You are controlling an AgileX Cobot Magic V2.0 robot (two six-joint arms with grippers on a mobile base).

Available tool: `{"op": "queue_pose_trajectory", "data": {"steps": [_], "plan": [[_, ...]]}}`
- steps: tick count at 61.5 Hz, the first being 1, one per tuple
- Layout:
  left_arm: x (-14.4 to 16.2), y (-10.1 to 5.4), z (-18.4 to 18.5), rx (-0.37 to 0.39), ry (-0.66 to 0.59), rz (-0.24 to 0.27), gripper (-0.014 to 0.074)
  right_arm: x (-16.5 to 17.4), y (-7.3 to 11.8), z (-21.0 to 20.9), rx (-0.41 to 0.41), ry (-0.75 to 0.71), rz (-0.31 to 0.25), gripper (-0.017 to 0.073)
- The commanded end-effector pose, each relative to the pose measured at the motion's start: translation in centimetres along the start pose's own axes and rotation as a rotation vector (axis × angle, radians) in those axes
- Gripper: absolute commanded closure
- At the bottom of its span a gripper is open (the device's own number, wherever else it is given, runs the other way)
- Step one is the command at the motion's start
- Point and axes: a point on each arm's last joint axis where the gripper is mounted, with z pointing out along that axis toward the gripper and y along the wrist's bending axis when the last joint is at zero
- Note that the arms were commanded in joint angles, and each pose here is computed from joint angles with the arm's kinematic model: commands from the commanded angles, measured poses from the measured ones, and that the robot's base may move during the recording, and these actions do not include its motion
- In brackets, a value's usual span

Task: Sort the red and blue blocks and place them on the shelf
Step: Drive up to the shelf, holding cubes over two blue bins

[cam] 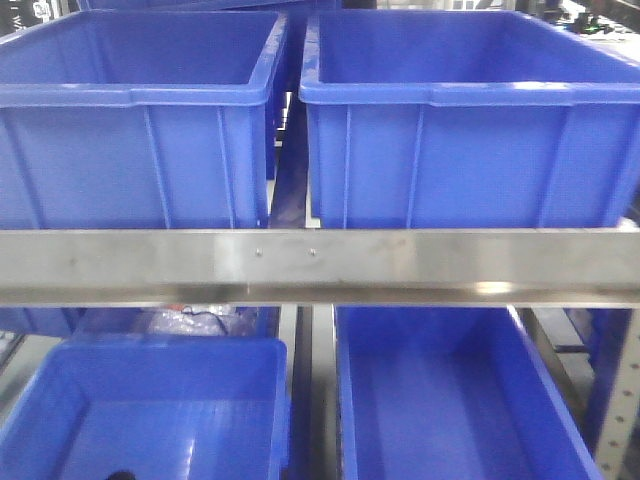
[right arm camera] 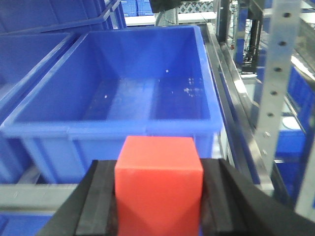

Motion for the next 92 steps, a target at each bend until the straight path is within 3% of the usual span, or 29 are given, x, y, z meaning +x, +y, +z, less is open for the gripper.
{"op": "queue_pose_trajectory", "data": {"steps": [1, 92], "plan": [[-1.67, 0.06, 0.00, -0.004, -0.108, -0.008, 0.0468, -1.68, 0.14, -0.14, -0.005, -0.110, -0.013, 0.0503], [-1.67, 0.06, 0.00, -0.004, -0.108, -0.008, 0.0468, -1.68, 0.14, -0.14, -0.005, -0.110, -0.013, 0.0503]]}}
